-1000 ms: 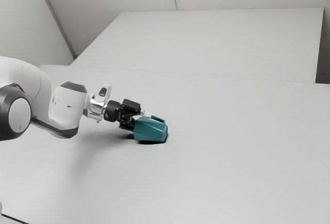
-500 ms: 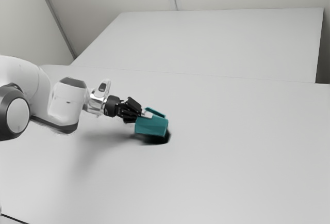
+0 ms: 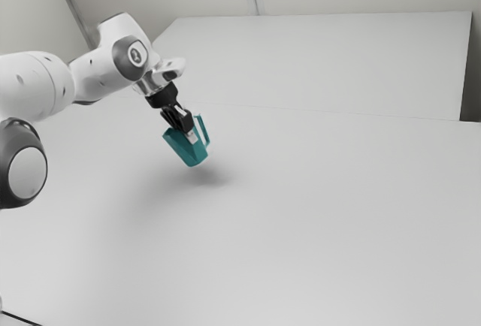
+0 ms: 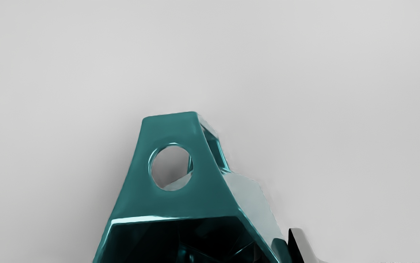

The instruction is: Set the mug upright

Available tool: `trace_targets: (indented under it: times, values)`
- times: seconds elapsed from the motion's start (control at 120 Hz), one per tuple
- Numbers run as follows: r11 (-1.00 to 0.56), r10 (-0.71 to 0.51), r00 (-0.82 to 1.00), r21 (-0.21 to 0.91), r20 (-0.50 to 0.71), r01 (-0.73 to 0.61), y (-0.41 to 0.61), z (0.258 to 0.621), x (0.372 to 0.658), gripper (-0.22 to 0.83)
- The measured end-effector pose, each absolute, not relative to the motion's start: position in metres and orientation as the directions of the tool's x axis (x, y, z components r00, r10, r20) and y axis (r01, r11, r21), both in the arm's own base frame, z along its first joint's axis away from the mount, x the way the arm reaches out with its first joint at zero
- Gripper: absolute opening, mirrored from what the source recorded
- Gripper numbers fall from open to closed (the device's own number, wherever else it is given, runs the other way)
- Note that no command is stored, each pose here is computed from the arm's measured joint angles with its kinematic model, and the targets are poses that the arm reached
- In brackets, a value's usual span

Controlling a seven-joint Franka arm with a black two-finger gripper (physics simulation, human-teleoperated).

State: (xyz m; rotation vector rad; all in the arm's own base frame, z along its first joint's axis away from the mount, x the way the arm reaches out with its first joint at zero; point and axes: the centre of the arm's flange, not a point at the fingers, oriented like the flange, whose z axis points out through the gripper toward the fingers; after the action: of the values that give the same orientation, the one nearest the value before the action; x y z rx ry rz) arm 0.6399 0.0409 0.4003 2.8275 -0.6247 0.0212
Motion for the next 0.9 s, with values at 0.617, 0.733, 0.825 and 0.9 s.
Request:
trace_targets:
  times: [0.617,0.733,0.825,0.9]
  values:
    - [-0.987,-0.159,0.984,0.006,0.074,-0.16,0.053,0.343,0.654,0.29]
    - [-0.991,-0.133,0.984,0.008,0.119,-0.135,0.051,0.372,0.657,0.42]
    - [-0.988,-0.154,0.967,-0.024,0.201,-0.152,0.042,0.457,0.678,0.48]
    - [-0.984,-0.181,0.955,-0.042,0.237,-0.176,0.027,0.541,0.681,0.52]
